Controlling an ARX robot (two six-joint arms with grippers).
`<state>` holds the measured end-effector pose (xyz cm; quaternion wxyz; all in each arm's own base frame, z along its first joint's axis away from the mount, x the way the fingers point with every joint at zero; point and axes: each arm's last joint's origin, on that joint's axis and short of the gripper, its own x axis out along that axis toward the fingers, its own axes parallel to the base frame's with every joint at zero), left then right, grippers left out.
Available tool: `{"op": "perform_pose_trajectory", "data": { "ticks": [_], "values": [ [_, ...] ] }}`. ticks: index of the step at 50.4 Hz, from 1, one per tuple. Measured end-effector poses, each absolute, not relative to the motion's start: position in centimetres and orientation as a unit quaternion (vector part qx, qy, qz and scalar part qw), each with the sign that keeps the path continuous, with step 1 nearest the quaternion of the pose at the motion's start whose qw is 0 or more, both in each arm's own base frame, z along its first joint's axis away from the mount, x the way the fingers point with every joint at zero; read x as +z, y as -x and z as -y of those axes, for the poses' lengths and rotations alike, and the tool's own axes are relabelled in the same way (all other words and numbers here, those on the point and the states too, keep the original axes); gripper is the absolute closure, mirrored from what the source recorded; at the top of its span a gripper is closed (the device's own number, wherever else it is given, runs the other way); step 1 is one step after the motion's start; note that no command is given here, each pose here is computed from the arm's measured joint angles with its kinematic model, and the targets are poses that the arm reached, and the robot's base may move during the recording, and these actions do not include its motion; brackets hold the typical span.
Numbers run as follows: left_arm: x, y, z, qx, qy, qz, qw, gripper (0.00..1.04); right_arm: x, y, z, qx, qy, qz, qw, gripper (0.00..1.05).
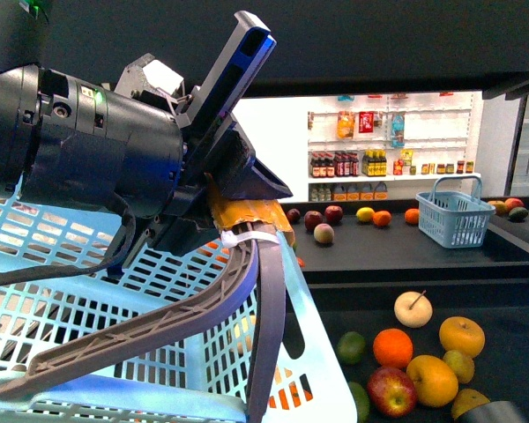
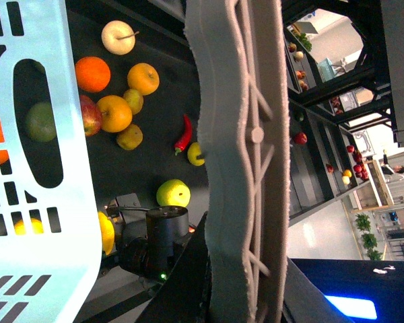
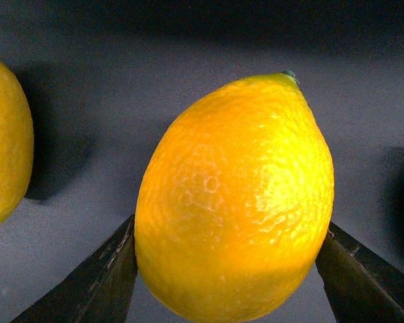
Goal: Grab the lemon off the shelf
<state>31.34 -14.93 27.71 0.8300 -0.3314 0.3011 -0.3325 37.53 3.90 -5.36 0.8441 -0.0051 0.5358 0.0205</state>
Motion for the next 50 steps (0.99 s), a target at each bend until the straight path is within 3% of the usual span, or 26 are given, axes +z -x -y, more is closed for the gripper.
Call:
{"op": "perform_pose_trajectory", "data": {
  "ticks": [16, 23, 33, 44, 50],
  "values": [
    [27.7, -31.3, 14.9, -0.332, 0.331, -0.301, 0.830, 0.94, -3.3, -37.1, -3.4, 0.008, -0.003, -0.516, 0.857, 0.39],
    [27.7, -31.3, 14.9, -0.333, 0.331, -0.301, 0.830, 0.94, 3.6, -37.5, -2.8, 0.020, -0.012, -0.435, 0.900, 0.39],
    [27.7, -31.3, 14.9, -0.333, 0.331, -0.301, 0.830, 0.94, 13.1, -37.2, -3.0, 0.060, -0.033, -0.340, 0.938, 0.39],
    [27.7, -31.3, 14.9, -0.333, 0.331, -0.301, 0.830, 0.94, 21.8, -36.1, -4.9, 0.117, -0.060, -0.253, 0.958, 0.39],
    [27.7, -31.3, 14.9, -0.332, 0.331, -0.301, 0.830, 0.94, 23.7, -35.4, -6.3, 0.147, -0.075, -0.238, 0.957, 0.39]
  ]
}}
